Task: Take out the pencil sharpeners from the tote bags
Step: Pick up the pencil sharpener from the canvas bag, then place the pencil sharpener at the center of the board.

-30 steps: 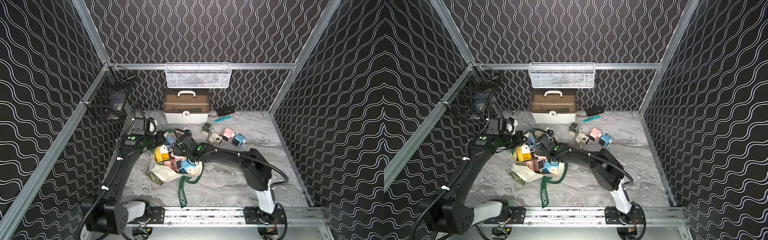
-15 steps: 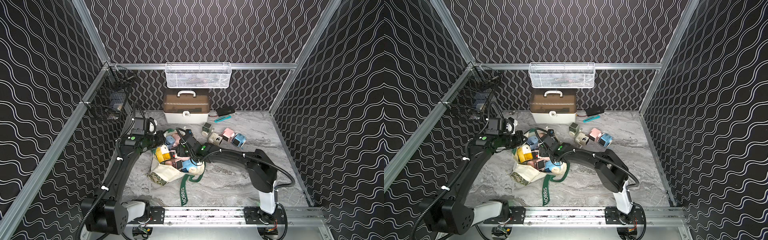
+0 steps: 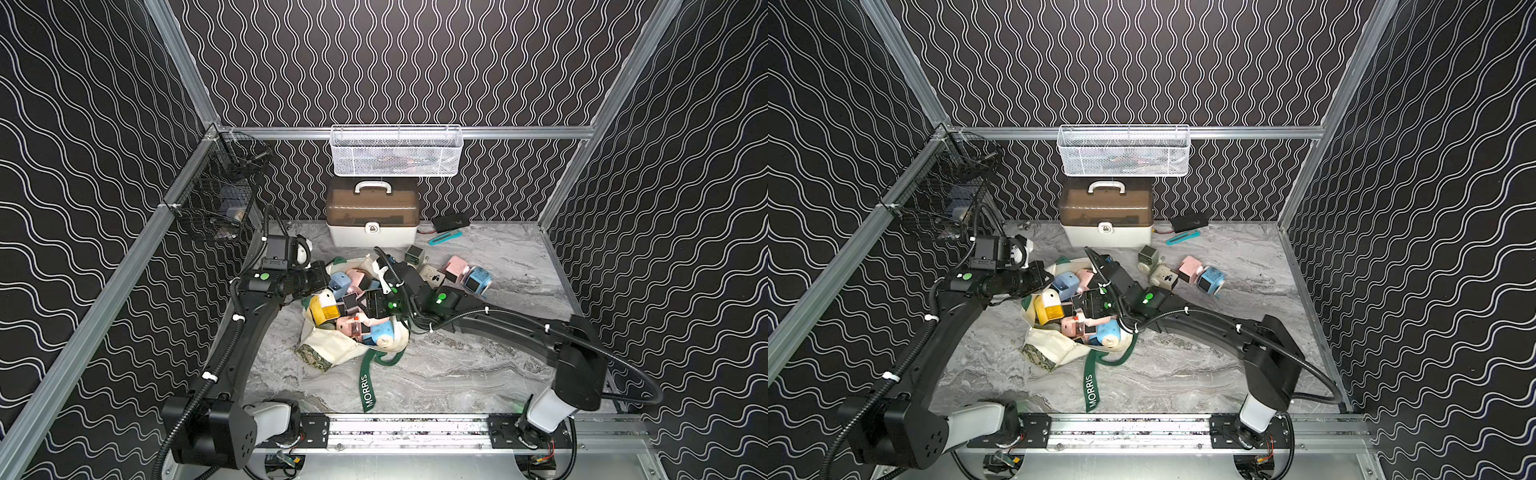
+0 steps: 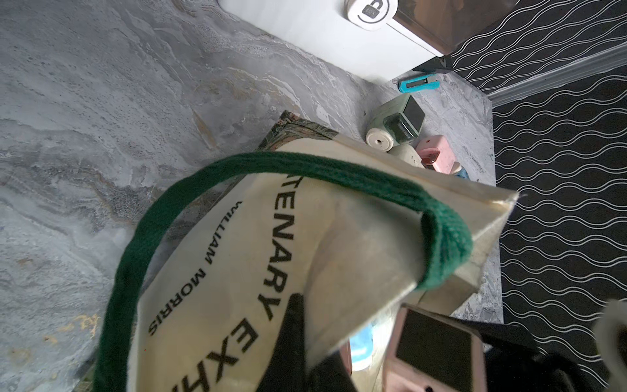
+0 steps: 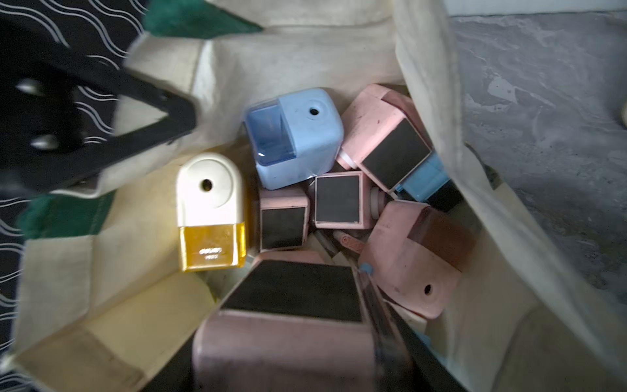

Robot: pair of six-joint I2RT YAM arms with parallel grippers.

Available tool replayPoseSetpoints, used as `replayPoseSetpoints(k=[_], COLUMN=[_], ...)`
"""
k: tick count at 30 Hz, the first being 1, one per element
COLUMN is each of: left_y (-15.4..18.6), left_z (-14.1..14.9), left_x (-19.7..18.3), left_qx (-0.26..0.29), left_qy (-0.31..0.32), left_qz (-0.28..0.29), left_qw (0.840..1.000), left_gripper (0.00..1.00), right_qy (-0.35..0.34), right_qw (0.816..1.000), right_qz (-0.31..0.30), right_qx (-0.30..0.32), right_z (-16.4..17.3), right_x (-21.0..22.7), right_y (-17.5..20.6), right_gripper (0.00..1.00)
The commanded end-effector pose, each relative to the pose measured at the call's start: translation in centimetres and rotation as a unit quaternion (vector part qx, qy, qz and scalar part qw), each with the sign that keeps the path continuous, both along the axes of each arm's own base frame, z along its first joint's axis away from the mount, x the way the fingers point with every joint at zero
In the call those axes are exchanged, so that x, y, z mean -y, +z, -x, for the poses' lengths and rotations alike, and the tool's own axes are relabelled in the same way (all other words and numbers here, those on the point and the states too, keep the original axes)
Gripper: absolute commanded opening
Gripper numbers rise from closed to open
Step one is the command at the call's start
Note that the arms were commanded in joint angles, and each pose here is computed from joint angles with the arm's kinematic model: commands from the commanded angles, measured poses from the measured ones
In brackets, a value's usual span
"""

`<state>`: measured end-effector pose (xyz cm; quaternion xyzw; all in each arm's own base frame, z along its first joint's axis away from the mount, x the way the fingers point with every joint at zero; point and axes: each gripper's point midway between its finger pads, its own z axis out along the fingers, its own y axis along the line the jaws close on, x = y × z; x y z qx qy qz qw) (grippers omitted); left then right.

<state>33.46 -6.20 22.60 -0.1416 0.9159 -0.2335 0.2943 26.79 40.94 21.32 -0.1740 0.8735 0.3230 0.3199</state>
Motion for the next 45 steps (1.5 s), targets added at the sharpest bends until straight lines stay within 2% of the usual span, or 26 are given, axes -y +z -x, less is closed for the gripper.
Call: replayPoseSetpoints(k=[1,4,8,10,13,16,19,26,29,37,41,45], left_y=[-0.2,-0.1,-0.3,-0.3,-0.1,-0.2,-0.2,-0.2,-0.1,-0.2,-0.2,-0.3], left_z=[0.3,0.3,0.4,0.4,0.4,0.3,0.4,0.4,0.4,0.4,0.4,0.5], left_x=[0.1,0.1,0.0,0.1,0.0,0.0,0.0,0.0,0.0,-0.1,-0.1,0.0], left_qx=[-0.007,-0.005,-0.008,-0.007,-0.006,-0.008,-0.006,-0.007,-0.007,-0.006,-0.006,-0.008], left_qy=[-0.001,-0.001,-0.001,-0.001,0.000,-0.001,0.000,0.000,0.000,0.001,0.001,-0.001], left_qz=[0.005,0.005,0.005,0.006,0.005,0.005,0.007,0.008,0.008,0.005,0.007,0.008], left_qw=[1.000,1.000,1.000,1.000,1.000,1.000,1.000,1.000,1.000,1.000,1.000,1.000], left_gripper=[0.00,0.00,0.00,0.00,0.00,0.00,0.00,0.00,0.00,0.00,0.00,0.00], right_qy=[0.044,0.052,0.001,-0.037,-0.156,-0.271,-0.372,-0.487,-0.533,-0.587,-0.595,-0.593], right_qw=[0.998,0.996,0.993,0.992,0.981,0.958,0.923,0.869,0.839,0.793,0.782,0.779], right_qz=[-0.025,-0.029,-0.023,-0.012,0.014,0.038,0.083,0.071,0.077,0.099,0.113,0.111], right_qx=[0.028,0.062,0.113,0.121,0.117,0.081,0.056,-0.042,-0.072,-0.133,-0.148,-0.171], right_z=[1.4,2.1,0.7,-0.9,-4.7,-8.2,-10.5,-13.5,-13.9,-14.0,-14.7,-15.4], right_x=[0.2,1.6,5.2,7.6,13.6,20.5,27.0,36.8,40.7,46.8,47.8,47.9], right_y=[3.0,5.4,7.6,8.0,8.2,6.7,4.4,-1.7,-3.9,-7.8,-9.1,-11.1], right_gripper=[0.58,0.58,0.57,0.58,0.59,0.59,0.59,0.58,0.57,0.57,0.57,0.57])
